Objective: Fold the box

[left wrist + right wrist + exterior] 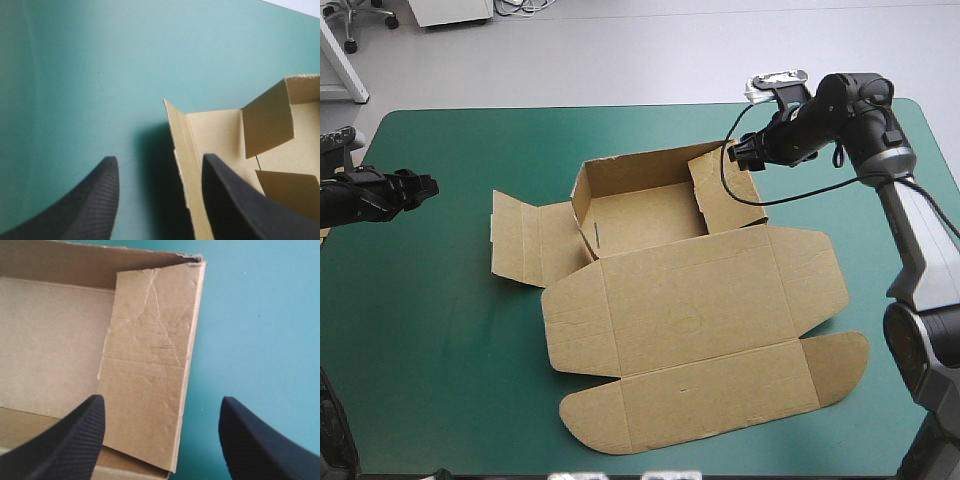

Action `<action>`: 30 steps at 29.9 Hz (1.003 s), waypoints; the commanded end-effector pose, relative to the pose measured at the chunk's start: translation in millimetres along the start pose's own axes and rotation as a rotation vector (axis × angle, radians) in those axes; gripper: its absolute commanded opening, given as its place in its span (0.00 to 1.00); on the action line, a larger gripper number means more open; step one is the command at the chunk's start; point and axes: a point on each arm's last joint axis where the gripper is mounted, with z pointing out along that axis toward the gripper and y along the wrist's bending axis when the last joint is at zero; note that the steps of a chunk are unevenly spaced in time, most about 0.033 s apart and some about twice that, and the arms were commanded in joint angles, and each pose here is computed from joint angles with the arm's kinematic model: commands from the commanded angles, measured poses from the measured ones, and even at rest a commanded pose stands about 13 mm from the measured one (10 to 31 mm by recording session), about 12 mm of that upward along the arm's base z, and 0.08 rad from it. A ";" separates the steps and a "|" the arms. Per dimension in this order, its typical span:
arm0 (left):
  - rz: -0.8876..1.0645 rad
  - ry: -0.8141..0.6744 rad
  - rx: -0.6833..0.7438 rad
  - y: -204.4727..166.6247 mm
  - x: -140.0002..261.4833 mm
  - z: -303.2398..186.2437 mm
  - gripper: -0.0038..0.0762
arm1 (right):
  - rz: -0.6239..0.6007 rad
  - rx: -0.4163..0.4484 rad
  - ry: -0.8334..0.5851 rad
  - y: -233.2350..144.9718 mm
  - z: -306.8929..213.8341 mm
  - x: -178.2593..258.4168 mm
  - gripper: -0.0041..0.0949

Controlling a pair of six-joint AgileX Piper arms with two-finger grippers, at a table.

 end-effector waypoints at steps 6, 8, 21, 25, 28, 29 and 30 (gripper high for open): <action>0.000 -0.086 0.029 -12.6 -9.8 -15.7 0.51 | -0.023 0.021 -0.192 13.1 -77.4 11.6 0.62; 0.000 -0.086 0.029 -12.6 -9.8 -15.7 0.51 | -0.014 0.027 -0.197 13.3 -74.9 25.8 0.60; 0.000 -0.083 0.031 -12.7 -9.5 -15.7 0.51 | -0.017 0.040 -0.305 8.6 -24.3 82.9 0.65; 0.000 -0.087 0.028 -12.5 -9.9 -15.7 0.51 | -0.001 0.009 -0.277 6.2 -1.0 74.0 0.68; 0.008 -0.087 0.028 -12.5 -9.8 -15.7 0.51 | 0.004 -0.002 -0.248 3.7 14.5 66.1 0.68; 0.008 -0.087 0.028 -12.5 -9.8 -15.7 0.51 | 0.004 -0.006 -0.236 2.6 20.3 62.2 0.68; 0.008 -0.087 0.028 -12.5 -9.8 -15.7 0.51 | 0.005 -0.011 -0.227 2.3 23.3 59.4 0.68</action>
